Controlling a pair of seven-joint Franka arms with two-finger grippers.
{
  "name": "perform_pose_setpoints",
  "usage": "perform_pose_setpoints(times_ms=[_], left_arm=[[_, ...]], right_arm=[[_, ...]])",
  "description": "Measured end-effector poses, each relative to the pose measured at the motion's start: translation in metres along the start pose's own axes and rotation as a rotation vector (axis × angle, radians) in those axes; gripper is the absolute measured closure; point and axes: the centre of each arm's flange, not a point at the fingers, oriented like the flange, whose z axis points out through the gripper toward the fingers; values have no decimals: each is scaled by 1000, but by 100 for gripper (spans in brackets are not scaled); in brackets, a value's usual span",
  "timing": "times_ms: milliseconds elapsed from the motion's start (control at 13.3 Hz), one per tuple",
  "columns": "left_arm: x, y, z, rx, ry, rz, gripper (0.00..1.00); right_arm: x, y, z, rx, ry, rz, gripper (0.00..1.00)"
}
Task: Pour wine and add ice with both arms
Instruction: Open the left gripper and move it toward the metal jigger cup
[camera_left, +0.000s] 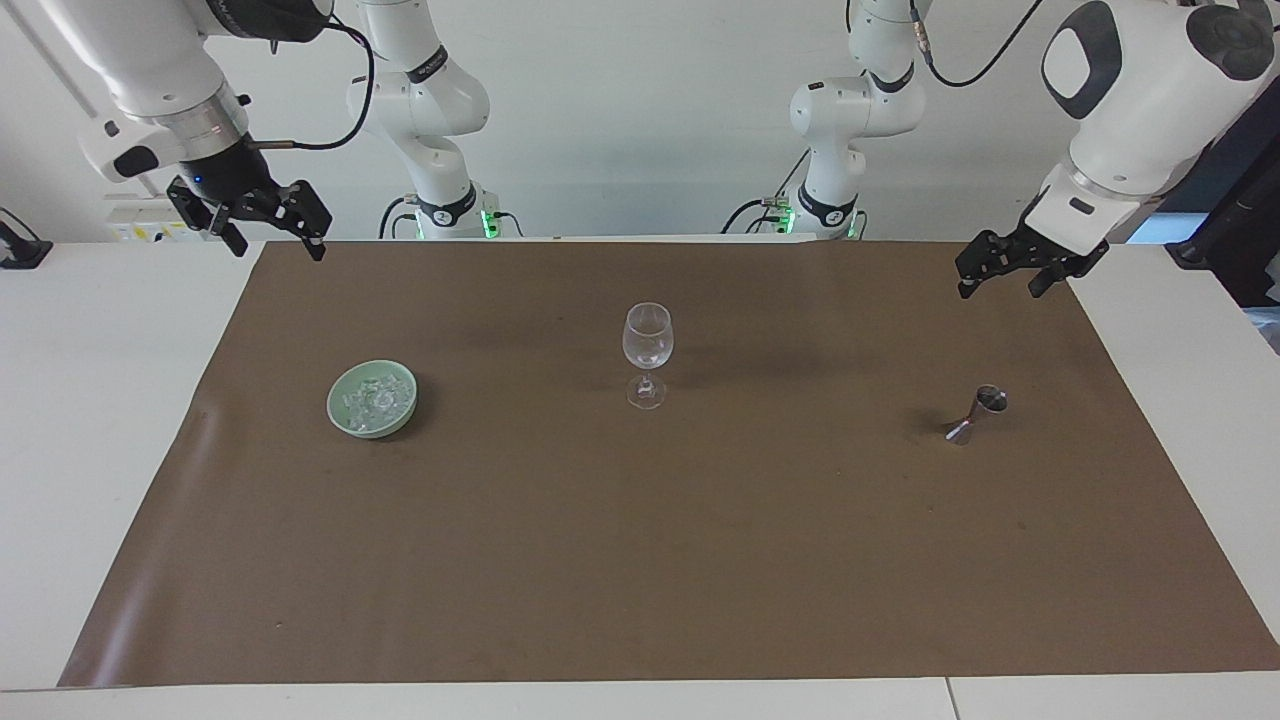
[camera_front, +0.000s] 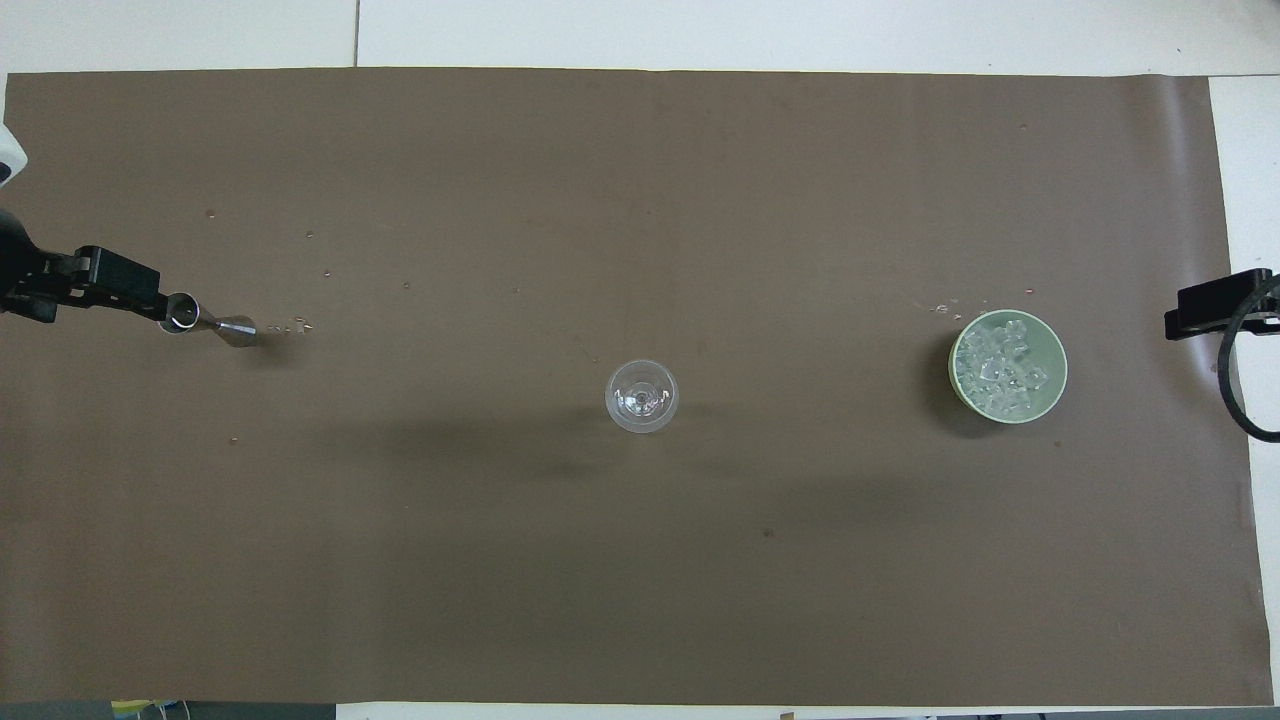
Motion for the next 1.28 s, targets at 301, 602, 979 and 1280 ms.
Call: perform_pose_setpoints(times_ms=[301, 602, 979, 1280], left_arm=[[36, -54, 19, -64, -47, -174, 0], [49, -102, 55, -175, -118, -497, 0], [66, -152, 103, -309, -226, -906, 0], [92, -196, 152, -326, -285, -1156, 0]], right_arm=[[0, 0, 0, 0, 0, 0, 0], [0, 0, 0, 0, 0, 0, 0], [0, 0, 0, 0, 0, 0, 0], [0, 0, 0, 0, 0, 0, 0]])
